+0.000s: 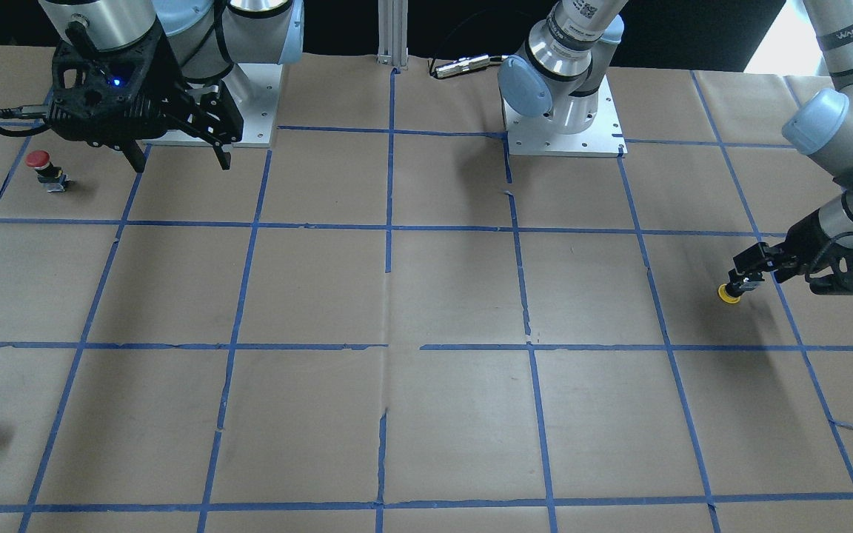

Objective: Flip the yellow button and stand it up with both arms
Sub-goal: 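Grasp the yellow-capped button by its base with the left gripper, then lift the button and carry it toward the table center with the left gripper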

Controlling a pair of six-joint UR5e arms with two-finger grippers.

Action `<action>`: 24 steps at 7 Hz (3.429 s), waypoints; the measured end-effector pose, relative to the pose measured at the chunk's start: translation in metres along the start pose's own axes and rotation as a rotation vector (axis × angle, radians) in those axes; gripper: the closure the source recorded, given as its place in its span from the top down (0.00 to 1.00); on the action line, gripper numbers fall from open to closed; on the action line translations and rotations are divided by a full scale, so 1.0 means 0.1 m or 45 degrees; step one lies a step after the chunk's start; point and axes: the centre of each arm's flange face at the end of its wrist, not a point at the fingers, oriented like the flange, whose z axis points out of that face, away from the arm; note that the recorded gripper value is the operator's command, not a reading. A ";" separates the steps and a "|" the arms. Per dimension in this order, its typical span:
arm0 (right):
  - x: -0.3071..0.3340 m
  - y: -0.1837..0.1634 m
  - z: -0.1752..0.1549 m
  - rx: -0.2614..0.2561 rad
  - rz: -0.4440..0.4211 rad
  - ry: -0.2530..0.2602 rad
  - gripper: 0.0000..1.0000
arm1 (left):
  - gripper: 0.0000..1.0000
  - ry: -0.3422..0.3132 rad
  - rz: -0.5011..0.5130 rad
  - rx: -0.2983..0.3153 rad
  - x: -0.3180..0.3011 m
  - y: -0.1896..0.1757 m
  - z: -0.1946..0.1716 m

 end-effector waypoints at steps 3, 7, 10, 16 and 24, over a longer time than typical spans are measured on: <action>0.00 0.00 0.00 0.000 0.003 0.001 1.00 | 0.49 -0.007 0.004 0.002 0.00 0.00 0.09; 0.01 -0.01 -0.01 0.002 0.007 0.001 1.00 | 0.17 -0.041 0.014 -0.015 0.01 0.03 0.09; 0.01 -0.01 -0.01 0.003 0.007 -0.001 1.00 | 0.17 0.115 0.101 0.028 0.64 0.00 -0.51; 0.15 -0.04 -0.06 0.015 0.049 -0.018 1.00 | 0.17 0.795 0.378 -0.016 2.95 0.03 -0.94; 0.96 -0.02 -0.14 -0.217 0.601 -1.027 1.00 | 0.14 1.774 0.350 0.320 4.67 0.55 -1.49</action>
